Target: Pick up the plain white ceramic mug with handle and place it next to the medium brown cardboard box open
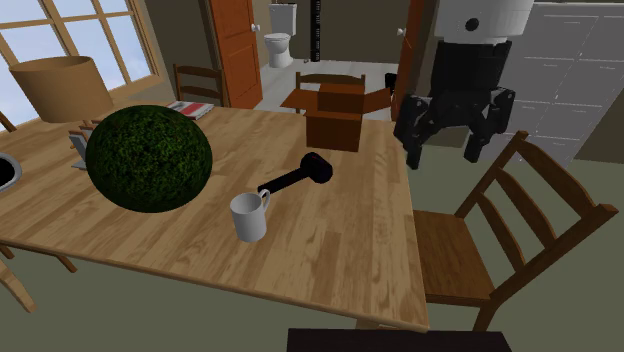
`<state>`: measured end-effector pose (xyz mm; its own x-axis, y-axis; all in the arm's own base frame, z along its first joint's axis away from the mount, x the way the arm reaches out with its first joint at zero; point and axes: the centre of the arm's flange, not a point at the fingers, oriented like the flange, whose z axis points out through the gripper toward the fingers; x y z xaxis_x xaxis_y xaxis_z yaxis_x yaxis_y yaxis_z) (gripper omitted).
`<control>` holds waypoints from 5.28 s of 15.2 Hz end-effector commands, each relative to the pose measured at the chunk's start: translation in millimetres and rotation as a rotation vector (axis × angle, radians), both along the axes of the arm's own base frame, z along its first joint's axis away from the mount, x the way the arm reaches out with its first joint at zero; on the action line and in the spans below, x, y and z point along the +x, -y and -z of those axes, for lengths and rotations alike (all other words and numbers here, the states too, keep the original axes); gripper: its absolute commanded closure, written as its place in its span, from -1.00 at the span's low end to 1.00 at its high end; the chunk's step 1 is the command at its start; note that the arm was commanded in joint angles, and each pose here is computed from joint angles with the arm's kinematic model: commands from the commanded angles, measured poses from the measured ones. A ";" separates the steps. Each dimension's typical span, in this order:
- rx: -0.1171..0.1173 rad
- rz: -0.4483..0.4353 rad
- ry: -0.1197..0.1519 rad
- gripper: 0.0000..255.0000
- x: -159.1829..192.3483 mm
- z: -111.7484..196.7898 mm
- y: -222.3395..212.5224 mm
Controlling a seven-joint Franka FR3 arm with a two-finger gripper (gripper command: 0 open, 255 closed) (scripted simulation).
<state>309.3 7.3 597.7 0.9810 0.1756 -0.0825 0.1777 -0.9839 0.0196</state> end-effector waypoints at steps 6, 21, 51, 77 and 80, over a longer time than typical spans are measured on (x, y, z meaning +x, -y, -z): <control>0.004 -0.024 0.018 -1.00 18.5 31.3 -53.5; 0.017 -0.097 0.073 -1.00 69.5 121.8 -217.4; 0.029 -0.171 0.129 -1.00 116.0 248.8 -388.0; 0.029 -0.171 0.129 1.00 116.0 169.6 -388.0; 0.029 -0.171 0.129 1.00 116.0 153.7 -388.0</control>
<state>425.7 395.4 439.4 0.9388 0.3407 0.0501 0.3399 -0.9401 0.0249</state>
